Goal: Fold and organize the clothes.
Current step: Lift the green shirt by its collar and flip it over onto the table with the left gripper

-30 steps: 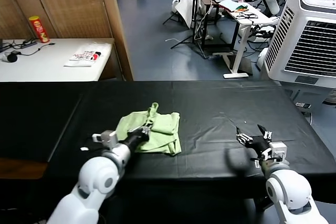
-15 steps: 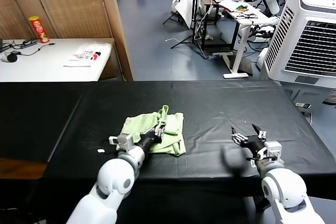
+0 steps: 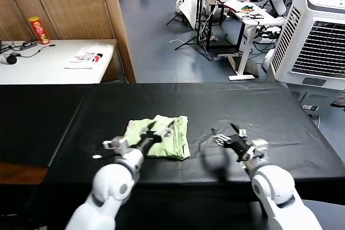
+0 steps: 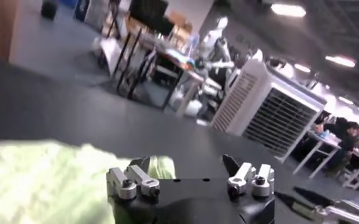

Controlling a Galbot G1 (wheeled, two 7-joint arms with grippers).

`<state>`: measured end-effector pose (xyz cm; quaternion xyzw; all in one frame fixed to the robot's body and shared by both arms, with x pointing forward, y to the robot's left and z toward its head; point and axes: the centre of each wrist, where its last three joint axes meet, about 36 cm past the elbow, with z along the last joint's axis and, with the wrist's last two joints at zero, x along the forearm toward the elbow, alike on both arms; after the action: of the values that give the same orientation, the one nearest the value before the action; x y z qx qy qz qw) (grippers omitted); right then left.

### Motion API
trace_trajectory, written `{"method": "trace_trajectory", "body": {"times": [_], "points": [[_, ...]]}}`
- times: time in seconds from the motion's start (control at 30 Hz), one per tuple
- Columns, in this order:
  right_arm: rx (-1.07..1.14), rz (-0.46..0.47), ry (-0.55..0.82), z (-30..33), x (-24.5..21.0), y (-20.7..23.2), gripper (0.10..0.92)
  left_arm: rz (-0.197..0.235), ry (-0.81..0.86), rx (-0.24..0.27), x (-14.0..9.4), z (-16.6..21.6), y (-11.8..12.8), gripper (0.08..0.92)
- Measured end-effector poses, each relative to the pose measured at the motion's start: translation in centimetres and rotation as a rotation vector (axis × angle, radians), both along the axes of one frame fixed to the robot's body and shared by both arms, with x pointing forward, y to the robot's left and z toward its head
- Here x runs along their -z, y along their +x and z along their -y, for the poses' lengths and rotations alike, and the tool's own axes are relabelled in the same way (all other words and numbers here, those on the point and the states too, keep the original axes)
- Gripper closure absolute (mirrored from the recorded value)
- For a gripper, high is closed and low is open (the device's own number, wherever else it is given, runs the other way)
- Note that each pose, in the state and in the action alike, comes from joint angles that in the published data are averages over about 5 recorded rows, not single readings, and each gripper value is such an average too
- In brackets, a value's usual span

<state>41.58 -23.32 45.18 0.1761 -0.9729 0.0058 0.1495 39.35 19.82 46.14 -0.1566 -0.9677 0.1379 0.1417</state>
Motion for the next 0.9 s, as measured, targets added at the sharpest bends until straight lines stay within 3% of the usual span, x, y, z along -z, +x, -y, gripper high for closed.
{"method": "trace_trajectory", "body": {"times": [0.2, 0.43, 0.6, 0.9], "points": [[-0.108, 0.033, -0.051, -5.7, 0.7, 3.8, 0.224, 0.031, 0.134, -0.113, 0.0, -4.1, -1.3, 0.201], [-0.189, 0.027, -0.173, -11.1, 3.0, 6.3, 0.224, -0.005, 0.177, -0.202, 1.6, -6.7, -3.2, 0.201], [-0.169, 0.032, -0.257, -11.9, 3.9, 6.4, 0.224, -0.021, 0.178, -0.223, 2.1, -7.7, -3.7, 0.201], [-0.043, 0.028, -0.431, -11.2, 5.4, 6.1, 0.224, -0.039, 0.129, -0.212, 2.9, -8.0, -2.7, 0.201]]}}
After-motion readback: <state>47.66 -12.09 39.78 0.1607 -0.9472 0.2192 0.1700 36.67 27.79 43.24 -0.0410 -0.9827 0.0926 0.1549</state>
